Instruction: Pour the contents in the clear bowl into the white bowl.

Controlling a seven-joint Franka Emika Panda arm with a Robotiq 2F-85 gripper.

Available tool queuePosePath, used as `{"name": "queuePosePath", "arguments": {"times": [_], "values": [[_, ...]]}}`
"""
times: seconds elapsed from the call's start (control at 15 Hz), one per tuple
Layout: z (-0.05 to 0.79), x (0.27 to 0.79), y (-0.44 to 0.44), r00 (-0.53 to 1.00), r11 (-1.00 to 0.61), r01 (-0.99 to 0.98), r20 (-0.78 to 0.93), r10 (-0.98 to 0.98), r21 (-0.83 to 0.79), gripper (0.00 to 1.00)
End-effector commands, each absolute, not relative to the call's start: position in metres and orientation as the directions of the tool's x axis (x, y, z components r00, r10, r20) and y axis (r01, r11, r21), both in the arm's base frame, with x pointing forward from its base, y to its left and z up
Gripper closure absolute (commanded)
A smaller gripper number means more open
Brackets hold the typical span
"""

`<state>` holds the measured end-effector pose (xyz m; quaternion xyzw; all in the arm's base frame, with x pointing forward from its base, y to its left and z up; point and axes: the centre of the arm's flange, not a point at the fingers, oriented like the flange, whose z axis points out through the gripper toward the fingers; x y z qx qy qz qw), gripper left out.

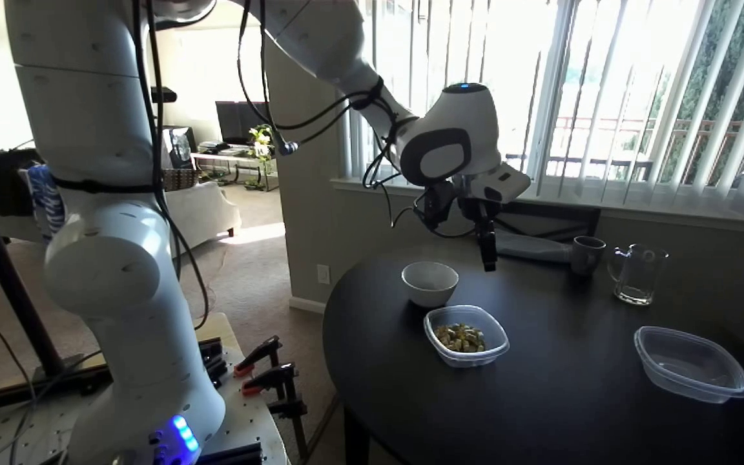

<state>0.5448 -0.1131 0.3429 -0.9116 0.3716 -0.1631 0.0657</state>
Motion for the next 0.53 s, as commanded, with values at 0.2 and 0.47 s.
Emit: {"name": "queuePosePath", "arguments": {"times": [0.2, 0.47], "values": [[0.336, 0.548, -0.083, 0.669, -0.707, -0.660, 0.231, -0.707, -0.253, 0.00], [0.334, 0.549, -0.081, 0.670, -0.707, -0.661, 0.228, -0.707, -0.252, 0.00]]}}
